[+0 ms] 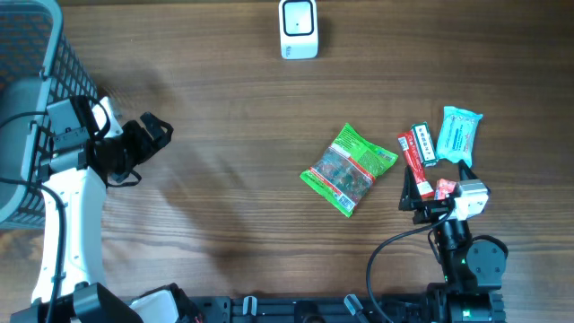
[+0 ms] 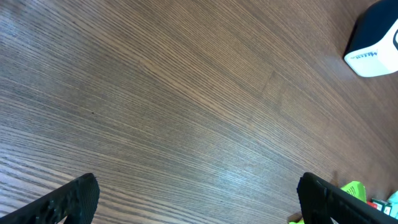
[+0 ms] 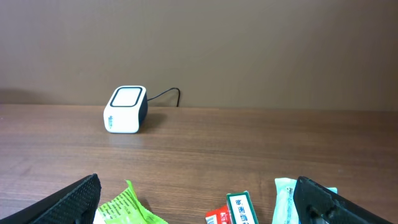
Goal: Scan the item barcode
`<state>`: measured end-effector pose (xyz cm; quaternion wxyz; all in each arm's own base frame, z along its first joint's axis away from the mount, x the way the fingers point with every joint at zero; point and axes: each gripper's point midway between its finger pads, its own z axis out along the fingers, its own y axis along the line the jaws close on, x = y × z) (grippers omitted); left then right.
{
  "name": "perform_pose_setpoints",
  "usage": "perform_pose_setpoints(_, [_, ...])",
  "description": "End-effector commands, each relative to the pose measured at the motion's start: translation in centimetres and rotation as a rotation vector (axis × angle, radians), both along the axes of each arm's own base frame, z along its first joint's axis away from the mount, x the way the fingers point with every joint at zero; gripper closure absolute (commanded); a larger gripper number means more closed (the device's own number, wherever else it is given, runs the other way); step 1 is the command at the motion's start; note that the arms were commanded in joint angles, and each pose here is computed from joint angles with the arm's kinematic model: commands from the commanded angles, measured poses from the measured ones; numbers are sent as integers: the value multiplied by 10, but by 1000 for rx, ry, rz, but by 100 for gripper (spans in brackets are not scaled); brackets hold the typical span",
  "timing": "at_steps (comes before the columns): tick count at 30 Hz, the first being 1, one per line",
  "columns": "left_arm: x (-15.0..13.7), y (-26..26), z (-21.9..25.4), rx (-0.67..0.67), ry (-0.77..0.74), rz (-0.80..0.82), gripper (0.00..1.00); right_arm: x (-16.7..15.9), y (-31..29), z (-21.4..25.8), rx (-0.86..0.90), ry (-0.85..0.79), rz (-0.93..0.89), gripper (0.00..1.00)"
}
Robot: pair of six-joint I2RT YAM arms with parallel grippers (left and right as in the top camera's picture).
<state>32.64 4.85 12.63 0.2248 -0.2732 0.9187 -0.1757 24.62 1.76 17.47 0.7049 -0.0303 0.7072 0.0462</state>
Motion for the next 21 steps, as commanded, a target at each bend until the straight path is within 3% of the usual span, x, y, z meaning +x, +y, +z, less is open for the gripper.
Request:
perform_pose_setpoints(1, [3, 4, 8, 26, -29, -12, 0, 0, -2, 2, 14, -8, -15, 0])
perform_pose_setpoints(13, [2, 3, 14, 33, -47, -12, 0, 0, -2, 2, 14, -8, -15, 0])
perform_pose_setpoints(21, [-22, -5, 112, 144, -356, -9, 0, 0, -2, 2, 14, -8, -15, 0])
